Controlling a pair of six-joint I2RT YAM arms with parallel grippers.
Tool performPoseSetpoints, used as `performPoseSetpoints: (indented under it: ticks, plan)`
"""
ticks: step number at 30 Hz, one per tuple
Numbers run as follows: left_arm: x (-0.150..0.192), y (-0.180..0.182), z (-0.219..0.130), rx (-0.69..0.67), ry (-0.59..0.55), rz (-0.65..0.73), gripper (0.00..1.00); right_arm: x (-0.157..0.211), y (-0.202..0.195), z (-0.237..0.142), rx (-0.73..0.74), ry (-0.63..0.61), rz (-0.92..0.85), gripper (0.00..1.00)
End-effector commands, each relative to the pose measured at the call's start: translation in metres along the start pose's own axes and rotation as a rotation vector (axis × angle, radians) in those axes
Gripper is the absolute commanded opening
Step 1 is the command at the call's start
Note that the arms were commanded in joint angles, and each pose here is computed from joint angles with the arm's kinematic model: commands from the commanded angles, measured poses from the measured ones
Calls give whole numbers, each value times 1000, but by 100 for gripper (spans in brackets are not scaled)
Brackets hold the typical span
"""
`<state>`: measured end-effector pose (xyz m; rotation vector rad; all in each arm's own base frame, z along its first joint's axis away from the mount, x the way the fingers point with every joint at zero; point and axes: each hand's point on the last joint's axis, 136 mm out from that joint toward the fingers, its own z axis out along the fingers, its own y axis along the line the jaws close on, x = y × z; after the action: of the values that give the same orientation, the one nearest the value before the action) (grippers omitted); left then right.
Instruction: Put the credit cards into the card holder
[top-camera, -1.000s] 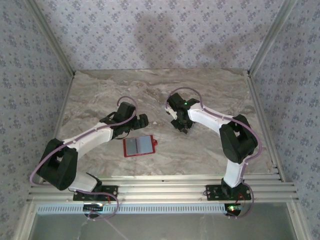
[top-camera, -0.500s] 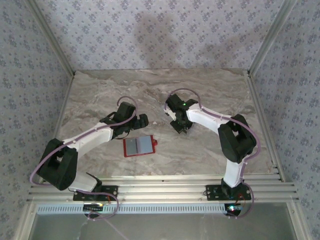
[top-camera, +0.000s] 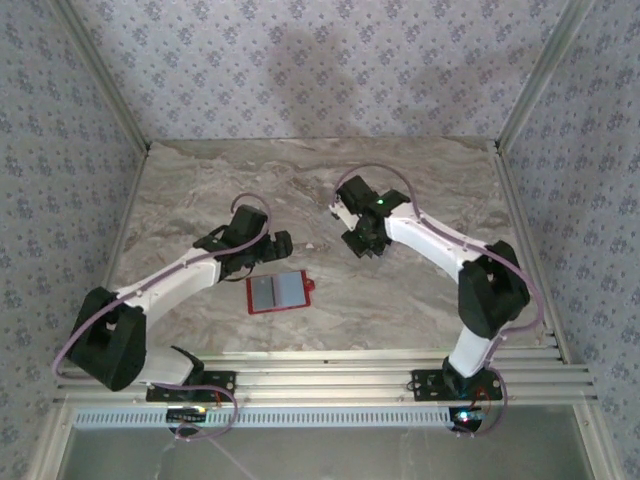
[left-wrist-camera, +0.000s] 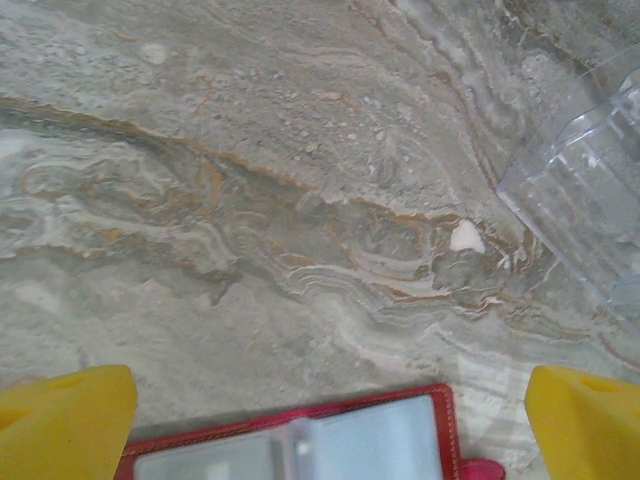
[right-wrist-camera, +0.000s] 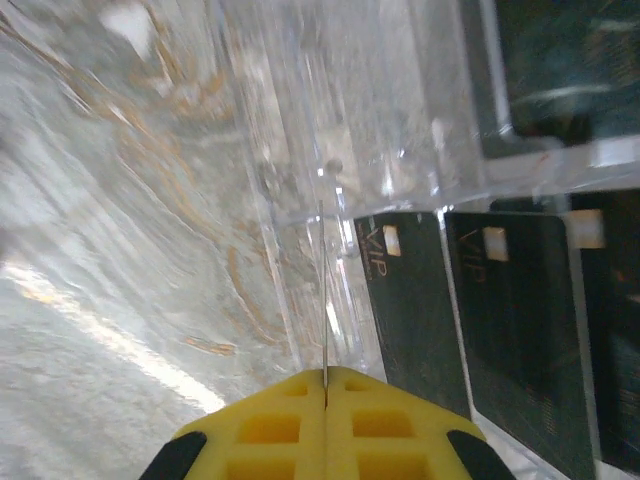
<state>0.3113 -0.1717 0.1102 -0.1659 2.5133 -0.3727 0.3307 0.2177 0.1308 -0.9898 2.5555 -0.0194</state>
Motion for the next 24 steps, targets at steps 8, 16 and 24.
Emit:
performPoseSetpoints:
  ticks: [8,16,24]
  plan:
    - [64,65,-15,-202,137,59,100,-52,52,-66,-332,-357,299,0]
    - [82,88,-20,-294,142,67,100,-60,112,-50,-629,-453,506,0]
    - [94,106,-16,-350,139,43,100,-55,157,-16,-690,-397,560,0]
